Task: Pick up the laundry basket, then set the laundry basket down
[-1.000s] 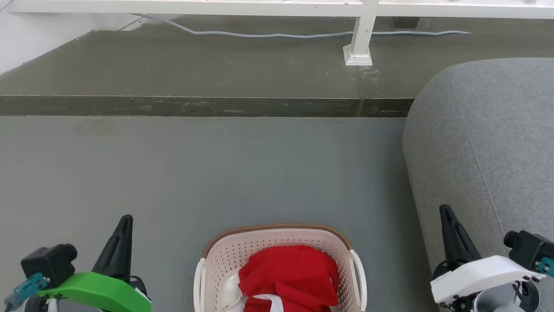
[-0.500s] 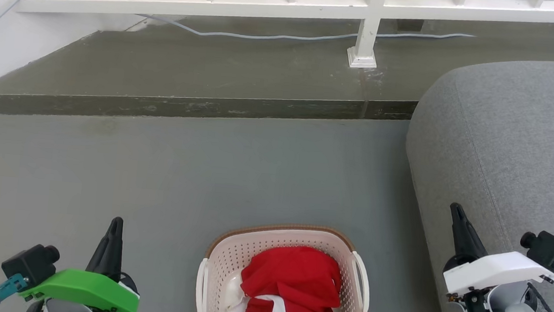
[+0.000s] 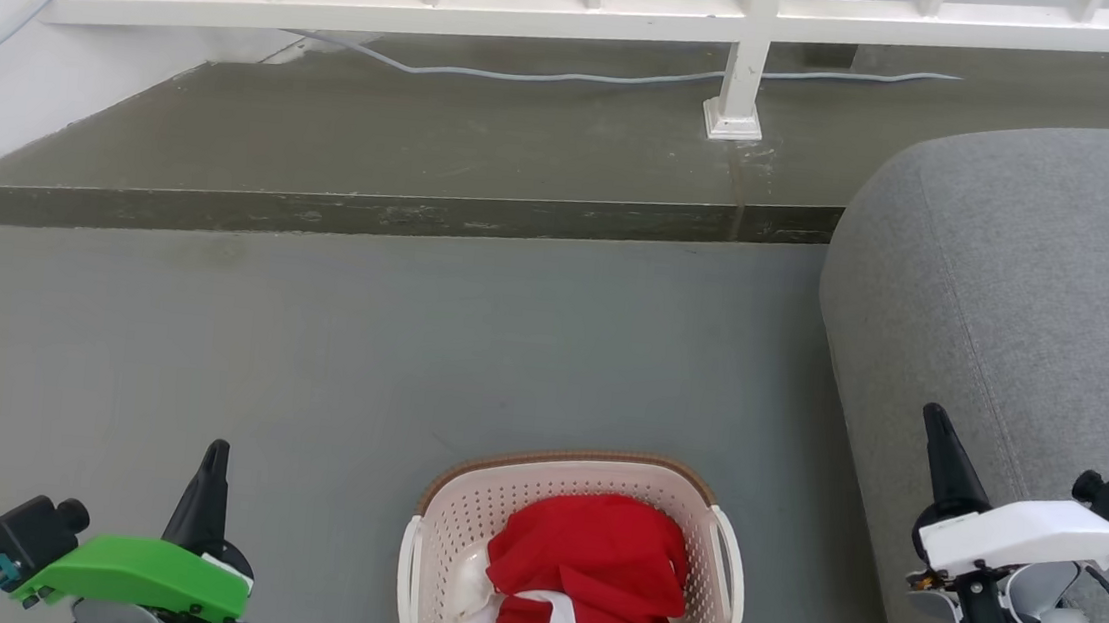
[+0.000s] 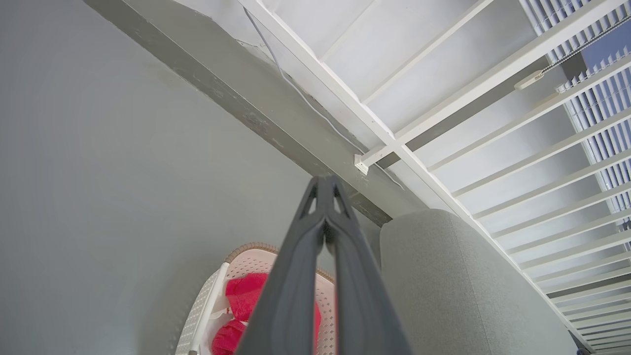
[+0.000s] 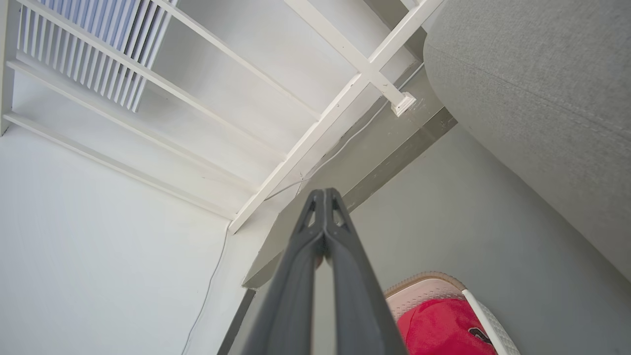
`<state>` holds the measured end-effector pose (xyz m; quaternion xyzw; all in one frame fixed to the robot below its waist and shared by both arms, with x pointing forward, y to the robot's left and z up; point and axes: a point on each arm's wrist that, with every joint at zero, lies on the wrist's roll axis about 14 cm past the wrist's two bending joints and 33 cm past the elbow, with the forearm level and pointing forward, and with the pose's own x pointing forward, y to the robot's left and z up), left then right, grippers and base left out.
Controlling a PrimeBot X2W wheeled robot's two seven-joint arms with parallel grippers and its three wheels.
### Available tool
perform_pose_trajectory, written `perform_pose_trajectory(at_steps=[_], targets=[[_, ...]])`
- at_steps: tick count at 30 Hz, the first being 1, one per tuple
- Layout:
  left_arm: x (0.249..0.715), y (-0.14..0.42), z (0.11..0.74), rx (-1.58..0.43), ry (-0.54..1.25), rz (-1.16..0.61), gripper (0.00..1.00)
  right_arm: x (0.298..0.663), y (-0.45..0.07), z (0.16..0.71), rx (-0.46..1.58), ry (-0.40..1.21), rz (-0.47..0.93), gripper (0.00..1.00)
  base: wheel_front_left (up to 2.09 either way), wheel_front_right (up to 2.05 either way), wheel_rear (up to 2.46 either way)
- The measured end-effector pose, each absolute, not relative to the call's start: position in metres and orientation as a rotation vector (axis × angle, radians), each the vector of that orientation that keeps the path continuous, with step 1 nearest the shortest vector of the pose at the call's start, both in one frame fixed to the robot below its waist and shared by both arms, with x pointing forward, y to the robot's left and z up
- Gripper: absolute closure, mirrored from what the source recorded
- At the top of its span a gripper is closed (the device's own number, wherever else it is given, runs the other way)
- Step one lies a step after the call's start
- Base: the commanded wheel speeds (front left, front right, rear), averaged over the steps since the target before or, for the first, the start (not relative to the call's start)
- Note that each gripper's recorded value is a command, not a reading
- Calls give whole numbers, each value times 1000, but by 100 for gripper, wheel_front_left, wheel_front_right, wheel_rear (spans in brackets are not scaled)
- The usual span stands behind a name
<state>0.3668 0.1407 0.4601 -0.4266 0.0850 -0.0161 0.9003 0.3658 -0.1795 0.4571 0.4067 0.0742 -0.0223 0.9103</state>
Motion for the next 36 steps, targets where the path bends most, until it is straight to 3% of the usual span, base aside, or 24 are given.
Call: perform_pose_trajectory(at_steps=[36], targets=[[370, 171, 465, -1333, 157, 53, 100, 373, -197, 468, 1322, 108, -101, 100, 0, 0, 0]])
